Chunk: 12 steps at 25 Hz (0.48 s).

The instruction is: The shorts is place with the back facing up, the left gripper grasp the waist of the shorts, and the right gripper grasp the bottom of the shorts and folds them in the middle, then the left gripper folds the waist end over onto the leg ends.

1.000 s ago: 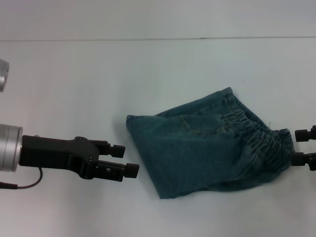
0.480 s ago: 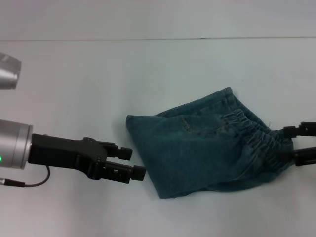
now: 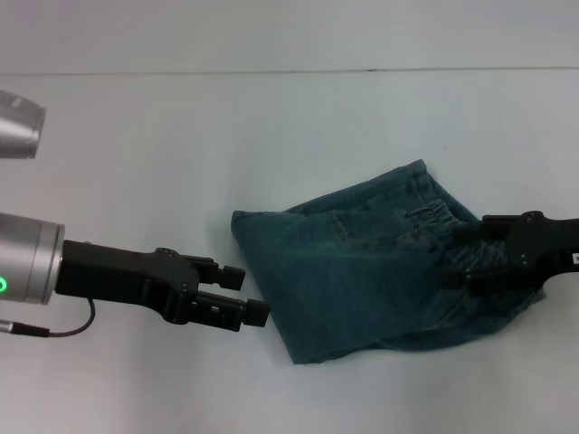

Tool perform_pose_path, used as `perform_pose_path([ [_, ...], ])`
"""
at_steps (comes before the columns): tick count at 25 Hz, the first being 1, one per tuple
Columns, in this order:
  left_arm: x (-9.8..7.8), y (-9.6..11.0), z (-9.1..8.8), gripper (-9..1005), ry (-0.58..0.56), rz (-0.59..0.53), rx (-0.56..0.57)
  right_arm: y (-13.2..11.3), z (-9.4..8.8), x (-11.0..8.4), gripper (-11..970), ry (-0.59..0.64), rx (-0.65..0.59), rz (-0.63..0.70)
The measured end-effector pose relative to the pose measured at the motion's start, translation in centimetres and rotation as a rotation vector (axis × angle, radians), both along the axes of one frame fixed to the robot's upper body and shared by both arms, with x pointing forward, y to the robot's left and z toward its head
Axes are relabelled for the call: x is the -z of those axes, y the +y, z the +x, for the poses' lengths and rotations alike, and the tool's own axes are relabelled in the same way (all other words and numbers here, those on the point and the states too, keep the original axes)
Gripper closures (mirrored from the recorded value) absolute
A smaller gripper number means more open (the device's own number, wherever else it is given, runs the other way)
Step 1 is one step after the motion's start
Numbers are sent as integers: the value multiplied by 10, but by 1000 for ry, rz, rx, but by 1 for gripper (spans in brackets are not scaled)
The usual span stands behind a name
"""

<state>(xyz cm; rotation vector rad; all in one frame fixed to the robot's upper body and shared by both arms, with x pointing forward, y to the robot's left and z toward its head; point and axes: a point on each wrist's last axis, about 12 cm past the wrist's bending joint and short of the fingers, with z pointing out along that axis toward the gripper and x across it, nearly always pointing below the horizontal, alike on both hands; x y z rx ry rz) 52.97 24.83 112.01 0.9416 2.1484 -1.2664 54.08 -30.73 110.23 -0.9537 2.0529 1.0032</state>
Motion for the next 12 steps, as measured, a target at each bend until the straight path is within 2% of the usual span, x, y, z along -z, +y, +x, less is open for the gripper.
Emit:
perform_pose_path([
  [12, 1, 0, -1, 134, 2, -3, -4, 2, 0, 0, 3, 1, -4, 4],
])
